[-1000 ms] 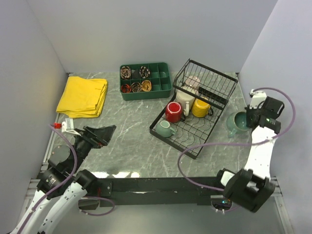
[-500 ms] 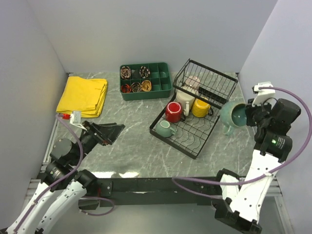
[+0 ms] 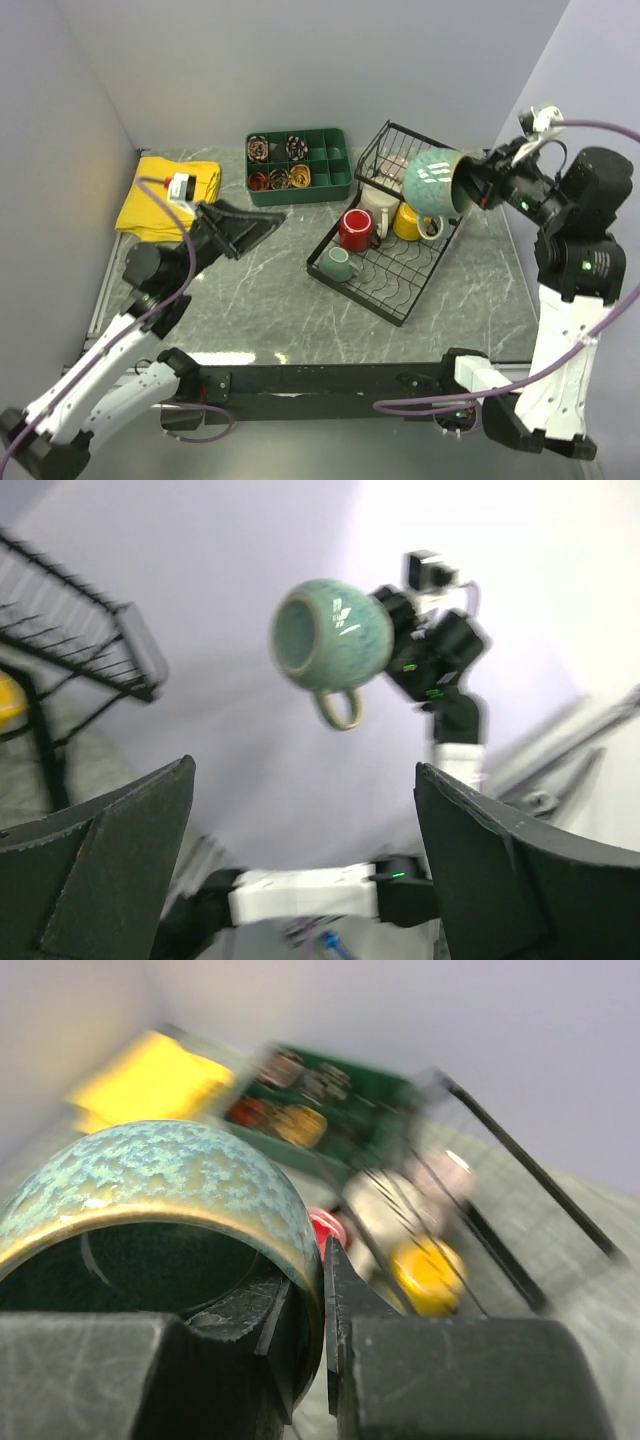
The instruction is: Load the cups into the dish rack
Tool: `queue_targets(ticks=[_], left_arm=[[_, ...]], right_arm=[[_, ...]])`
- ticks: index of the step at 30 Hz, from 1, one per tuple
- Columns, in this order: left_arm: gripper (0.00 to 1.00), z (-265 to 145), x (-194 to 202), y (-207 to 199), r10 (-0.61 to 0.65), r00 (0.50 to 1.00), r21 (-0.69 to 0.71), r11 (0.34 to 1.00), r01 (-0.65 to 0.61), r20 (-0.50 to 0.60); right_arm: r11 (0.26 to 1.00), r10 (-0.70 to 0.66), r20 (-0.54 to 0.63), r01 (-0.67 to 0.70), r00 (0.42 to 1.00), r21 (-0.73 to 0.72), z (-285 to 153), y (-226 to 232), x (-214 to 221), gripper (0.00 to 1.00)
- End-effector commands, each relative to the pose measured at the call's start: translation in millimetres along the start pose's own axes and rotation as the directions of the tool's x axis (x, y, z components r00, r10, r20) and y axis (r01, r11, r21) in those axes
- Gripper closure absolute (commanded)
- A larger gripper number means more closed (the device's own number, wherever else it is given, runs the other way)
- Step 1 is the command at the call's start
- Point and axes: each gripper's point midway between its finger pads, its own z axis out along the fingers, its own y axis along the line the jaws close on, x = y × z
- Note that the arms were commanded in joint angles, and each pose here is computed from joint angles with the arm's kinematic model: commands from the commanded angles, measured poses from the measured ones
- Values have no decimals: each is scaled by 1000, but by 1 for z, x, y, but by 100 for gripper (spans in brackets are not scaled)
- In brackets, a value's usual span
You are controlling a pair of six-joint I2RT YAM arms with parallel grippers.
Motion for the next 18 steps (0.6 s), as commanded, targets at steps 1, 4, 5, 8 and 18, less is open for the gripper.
queue_targets(ticks=[1,4,5,8,18], left_arm=[[4,21,-20,-76,-95,995,319,943,96,-19],[4,45,-19,-88,-95,995,359,928,100,-30],[4,52,-12,-92,-94,994,364,925,106,-50],[3,79,1,-92,-78,995,340,935,96,-65],[3,136,32,-98,-106,987,364,920,142,-117]], right_arm=[[964,86,219,-25,972,-266,10,53,-76,100],[923,147,293,-25,945,-383,18,77,-102,100],[907,171,288,-36,942,-419,21,83,-104,100],[860,252,263,-90,931,-503,29,99,-109,100],[842,305,276,-123,911,-525,51,115,-118,100]])
